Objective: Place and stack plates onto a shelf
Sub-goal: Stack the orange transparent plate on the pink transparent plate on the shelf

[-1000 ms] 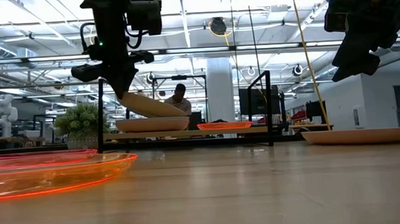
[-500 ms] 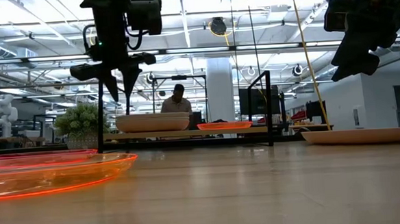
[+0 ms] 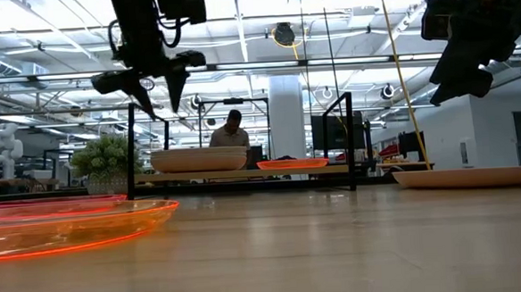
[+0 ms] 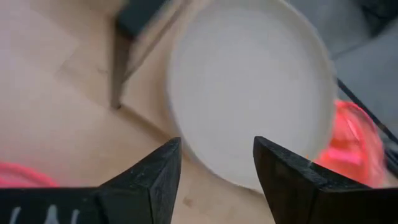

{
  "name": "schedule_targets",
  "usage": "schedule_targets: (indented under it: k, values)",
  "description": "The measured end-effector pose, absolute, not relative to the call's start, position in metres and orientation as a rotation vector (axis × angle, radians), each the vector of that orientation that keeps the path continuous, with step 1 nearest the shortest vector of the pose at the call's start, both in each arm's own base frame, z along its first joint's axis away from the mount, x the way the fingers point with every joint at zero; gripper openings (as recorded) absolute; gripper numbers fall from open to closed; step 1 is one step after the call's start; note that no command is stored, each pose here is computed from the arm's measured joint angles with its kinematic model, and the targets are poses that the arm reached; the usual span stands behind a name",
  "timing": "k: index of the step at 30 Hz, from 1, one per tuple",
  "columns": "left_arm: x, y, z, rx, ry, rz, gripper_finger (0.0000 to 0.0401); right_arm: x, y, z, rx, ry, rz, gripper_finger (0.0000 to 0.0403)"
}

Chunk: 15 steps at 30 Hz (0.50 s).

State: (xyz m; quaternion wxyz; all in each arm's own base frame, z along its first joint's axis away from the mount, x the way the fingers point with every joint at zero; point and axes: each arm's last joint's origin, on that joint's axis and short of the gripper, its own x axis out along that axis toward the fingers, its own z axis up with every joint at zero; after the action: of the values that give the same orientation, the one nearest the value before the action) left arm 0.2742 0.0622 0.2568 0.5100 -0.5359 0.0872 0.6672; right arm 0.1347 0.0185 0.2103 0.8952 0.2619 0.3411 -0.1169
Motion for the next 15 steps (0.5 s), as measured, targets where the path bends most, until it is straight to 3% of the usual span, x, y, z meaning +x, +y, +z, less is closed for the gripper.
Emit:
schedule_targets:
  k: [9,15]
  values:
    - [0.280,0.050,0.283,-1.096,0.350,1.262,0.0204,0.137,0.020,0.212,0.706,0.680,-0.266,0.0226]
    - [0.277,0.045,0.294,-0.983,0.559,1.007,0.0204,0.147,0.022,0.216,0.898,0.612,-0.263,0.0226]
